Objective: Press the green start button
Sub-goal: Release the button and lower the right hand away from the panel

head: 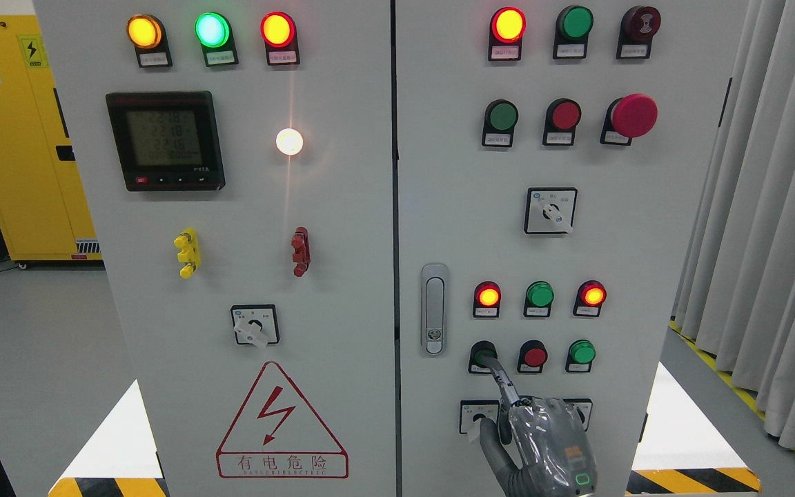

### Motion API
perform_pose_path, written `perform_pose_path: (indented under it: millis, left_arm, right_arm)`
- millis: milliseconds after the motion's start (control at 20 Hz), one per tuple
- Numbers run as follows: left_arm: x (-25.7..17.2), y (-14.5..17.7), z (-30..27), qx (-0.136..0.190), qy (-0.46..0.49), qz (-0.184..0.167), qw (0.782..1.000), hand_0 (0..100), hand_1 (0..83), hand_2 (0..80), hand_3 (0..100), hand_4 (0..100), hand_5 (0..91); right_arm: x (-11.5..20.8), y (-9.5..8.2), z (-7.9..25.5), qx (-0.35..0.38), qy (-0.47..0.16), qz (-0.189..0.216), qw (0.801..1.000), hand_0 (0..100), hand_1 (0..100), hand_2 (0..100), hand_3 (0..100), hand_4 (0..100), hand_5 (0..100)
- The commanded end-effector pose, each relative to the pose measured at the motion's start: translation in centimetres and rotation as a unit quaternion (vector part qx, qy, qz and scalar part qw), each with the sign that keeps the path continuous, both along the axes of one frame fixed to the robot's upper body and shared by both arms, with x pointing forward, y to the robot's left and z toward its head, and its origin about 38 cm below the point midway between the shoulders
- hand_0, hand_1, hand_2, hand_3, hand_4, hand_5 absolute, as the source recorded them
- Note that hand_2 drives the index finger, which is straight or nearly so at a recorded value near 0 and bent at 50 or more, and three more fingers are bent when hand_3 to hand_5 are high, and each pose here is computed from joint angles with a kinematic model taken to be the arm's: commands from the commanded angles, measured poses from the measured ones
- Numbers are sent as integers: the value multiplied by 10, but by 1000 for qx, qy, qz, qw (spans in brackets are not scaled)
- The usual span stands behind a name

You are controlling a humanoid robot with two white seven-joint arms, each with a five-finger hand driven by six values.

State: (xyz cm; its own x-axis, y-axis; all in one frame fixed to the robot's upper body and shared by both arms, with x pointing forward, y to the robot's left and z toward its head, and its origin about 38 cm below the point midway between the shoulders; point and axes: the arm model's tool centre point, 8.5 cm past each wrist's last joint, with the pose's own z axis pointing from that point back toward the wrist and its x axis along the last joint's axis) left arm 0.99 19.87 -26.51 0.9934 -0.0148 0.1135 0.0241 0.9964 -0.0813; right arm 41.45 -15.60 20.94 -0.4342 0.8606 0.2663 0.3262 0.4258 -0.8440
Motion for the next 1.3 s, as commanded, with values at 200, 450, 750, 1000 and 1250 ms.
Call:
perform_pose_path:
  millis: [200, 450, 750, 1000, 1250]
  left_arm:
    - [0, 0, 0, 0, 0, -1, 1000, 120, 556, 0, 0, 0, 0]
    - [0, 0, 0, 0, 0, -1, 1000, 120, 556, 0, 0, 0, 0]
    - [0, 0, 0, 0, 0, 0, 1000, 120, 556, 0, 0, 0, 0]
    - [0, 0, 0, 0, 0, 0, 1000, 120, 556, 0, 0, 0, 0]
    - [0, 0, 0, 0, 0, 0, 1000, 120, 556, 0, 0, 0, 0]
  right_arm:
    - [7, -4, -9, 4, 19, -6, 1000, 773, 876, 0, 905, 907, 1000]
    - [5, -6, -4, 8, 10, -7, 1000, 767, 873, 0, 906, 907, 1000]
    - [-2, -8, 11, 14, -16, -9, 1000, 774, 871, 0, 910, 891, 1000]
    - [-10, -8, 15, 19, -32, -11, 999, 780, 871, 0, 911, 897, 1000]
    - [-16, -4, 12, 19, -33, -5, 999, 791, 871, 0, 909, 902, 1000]
